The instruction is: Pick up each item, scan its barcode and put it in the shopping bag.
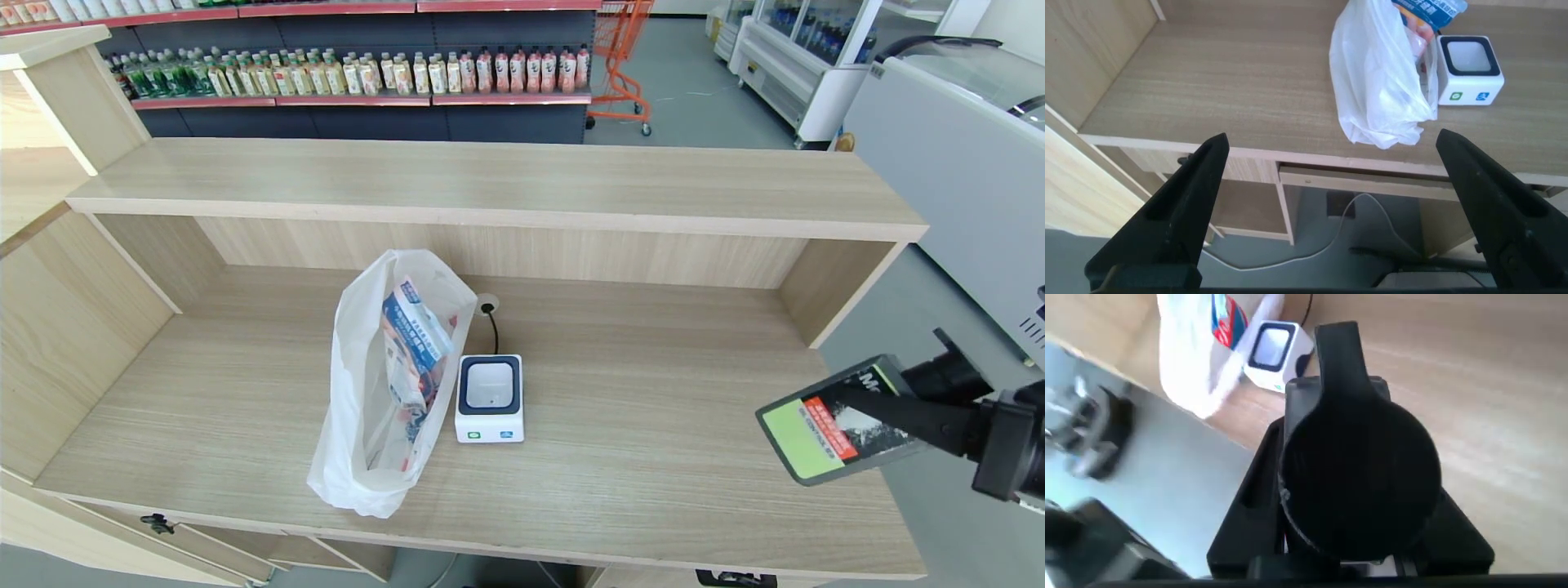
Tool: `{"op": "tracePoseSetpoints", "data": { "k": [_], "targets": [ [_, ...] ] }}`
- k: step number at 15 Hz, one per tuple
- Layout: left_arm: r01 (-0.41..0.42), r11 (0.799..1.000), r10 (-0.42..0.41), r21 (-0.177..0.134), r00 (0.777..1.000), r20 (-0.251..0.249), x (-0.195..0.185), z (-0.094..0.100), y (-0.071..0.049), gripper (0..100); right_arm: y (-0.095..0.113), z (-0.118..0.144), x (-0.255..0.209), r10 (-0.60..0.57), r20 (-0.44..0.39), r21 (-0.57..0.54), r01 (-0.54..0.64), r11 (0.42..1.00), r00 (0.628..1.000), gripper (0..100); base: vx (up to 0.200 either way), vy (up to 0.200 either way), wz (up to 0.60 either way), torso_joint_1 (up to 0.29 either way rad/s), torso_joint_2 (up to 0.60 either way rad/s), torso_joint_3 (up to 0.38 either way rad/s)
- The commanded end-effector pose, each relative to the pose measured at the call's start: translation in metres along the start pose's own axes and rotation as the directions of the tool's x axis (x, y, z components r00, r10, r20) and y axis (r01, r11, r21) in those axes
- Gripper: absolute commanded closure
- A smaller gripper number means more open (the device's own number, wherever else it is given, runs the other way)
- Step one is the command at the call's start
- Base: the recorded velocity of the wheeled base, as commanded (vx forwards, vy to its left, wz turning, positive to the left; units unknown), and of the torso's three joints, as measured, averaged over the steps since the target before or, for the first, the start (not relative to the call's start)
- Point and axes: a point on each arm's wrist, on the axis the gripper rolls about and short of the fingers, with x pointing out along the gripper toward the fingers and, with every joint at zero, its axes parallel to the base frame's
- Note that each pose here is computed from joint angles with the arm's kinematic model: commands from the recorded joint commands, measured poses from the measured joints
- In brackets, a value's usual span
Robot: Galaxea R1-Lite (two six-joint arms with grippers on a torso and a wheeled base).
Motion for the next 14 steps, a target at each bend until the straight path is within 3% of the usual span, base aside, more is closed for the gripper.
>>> {"op": "tracePoseSetpoints", "data": {
  "k": [1,5,12,14],
  "targets": [
    [0.001,1.000,-0.001,0.000,1.000,0.000,0.000,0.000,0.000,0,0.015,0.013,0.032,-0.006,-0.015,0.311,0.010,0.950,1.000,100,0.000,0.000,0.00,0.000,0.00,0.000],
    [-0.001,1.000,0.001,0.000,1.000,0.000,0.000,0.000,0.000,0,0.012,0.014,0.048,-0.012,-0.048,0.435,0.032,0.900,0.999,100,0.000,0.000,0.00,0.000,0.00,0.000],
    [-0.001,1.000,0.001,0.008,1.000,0.000,0.000,0.000,0.000,0,0.010,0.011,0.047,-0.017,-0.058,0.438,0.041,0.898,0.998,100,0.000,0.000,0.00,0.000,0.00,0.000],
    [0.001,1.000,-0.001,0.012,1.000,0.000,0.000,0.000,0.000,0,0.010,0.011,0.048,-0.017,-0.062,0.438,0.042,0.898,0.998,100,0.000,0.200,0.00,0.005,0.00,0.002]
  ]
}}
